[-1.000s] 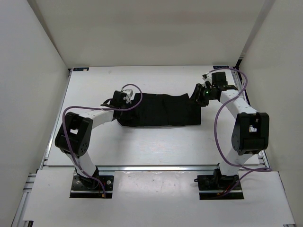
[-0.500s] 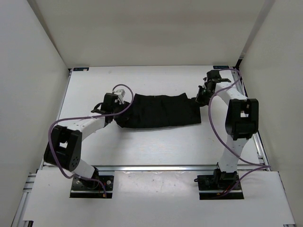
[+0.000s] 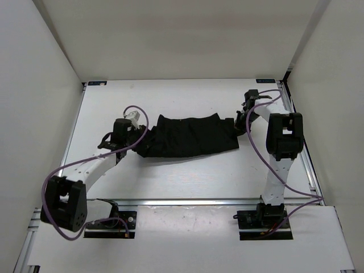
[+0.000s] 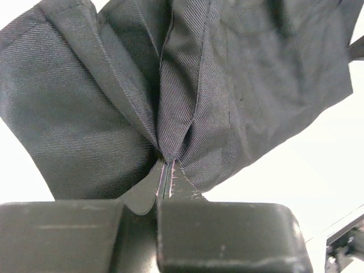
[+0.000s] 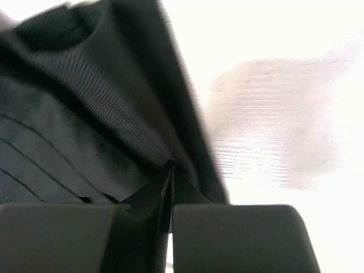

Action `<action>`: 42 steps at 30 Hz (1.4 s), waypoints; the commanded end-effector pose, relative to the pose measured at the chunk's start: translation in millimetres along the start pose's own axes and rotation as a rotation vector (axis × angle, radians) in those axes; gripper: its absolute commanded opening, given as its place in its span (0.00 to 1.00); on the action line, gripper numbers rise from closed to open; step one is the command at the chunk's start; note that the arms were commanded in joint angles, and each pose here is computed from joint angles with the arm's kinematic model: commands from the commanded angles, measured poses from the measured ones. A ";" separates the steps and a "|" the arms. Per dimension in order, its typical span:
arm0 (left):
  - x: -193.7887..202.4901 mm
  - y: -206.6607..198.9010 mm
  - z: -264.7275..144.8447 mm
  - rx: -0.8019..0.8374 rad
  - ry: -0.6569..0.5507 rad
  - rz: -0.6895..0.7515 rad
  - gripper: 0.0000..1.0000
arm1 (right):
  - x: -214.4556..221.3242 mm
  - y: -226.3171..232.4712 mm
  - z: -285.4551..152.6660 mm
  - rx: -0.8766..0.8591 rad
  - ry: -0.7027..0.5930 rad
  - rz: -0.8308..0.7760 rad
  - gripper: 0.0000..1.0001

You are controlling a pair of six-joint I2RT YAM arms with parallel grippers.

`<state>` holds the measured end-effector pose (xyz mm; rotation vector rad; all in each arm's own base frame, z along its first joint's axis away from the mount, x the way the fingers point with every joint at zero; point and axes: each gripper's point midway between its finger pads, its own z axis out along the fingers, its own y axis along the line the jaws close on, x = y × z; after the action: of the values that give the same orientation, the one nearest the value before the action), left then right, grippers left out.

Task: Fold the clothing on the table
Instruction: Fold the skirt

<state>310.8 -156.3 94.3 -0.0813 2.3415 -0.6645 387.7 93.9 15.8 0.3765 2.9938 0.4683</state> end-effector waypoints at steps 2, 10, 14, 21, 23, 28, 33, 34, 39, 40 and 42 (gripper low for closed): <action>-7.4 2.5 -26.6 0.001 -0.066 -0.073 0.00 | 0.0 -10.3 -2.3 0.003 0.020 0.039 0.01; 9.2 18.2 -52.5 -0.053 -0.109 -0.121 0.00 | -0.9 -15.4 2.2 0.011 0.028 0.052 0.00; 18.8 30.3 -59.6 -0.107 -0.108 -0.150 0.00 | 1.0 -10.5 5.6 0.021 0.044 0.036 0.00; 26.9 34.5 -67.8 -0.119 -0.109 -0.224 0.24 | -1.1 16.1 -17.4 -0.054 0.003 -0.050 0.02; 19.2 37.1 -72.4 -0.139 -0.140 -0.238 0.46 | -2.2 30.8 -33.5 -0.072 -0.028 -0.135 0.13; -22.9 32.2 -90.7 -0.177 -0.251 -0.220 0.58 | 20.8 72.5 -59.7 -0.088 -0.033 -0.328 0.26; -18.2 42.9 -93.6 -0.237 -0.242 -0.227 0.59 | 56.4 122.5 -49.5 -0.189 0.023 -0.481 0.25; -5.3 49.1 -91.6 -0.257 -0.209 -0.245 0.58 | 57.8 129.9 -46.2 -0.216 0.034 -0.485 0.25; 40.2 84.1 -104.8 -0.410 -0.138 -0.380 0.59 | 55.9 142.2 -29.1 -0.254 0.088 -0.504 0.27; 43.5 85.6 -106.7 -0.422 -0.139 -0.402 0.60 | 54.2 144.7 -29.2 -0.255 0.083 -0.512 0.27; 54.6 91.3 -111.5 -0.469 -0.125 -0.438 0.60 | 51.3 139.2 -19.9 -0.248 0.099 -0.500 0.27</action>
<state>231.9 -53.7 101.2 -0.7059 2.2868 -0.3708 363.1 231.5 78.3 -0.4060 2.9005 0.7593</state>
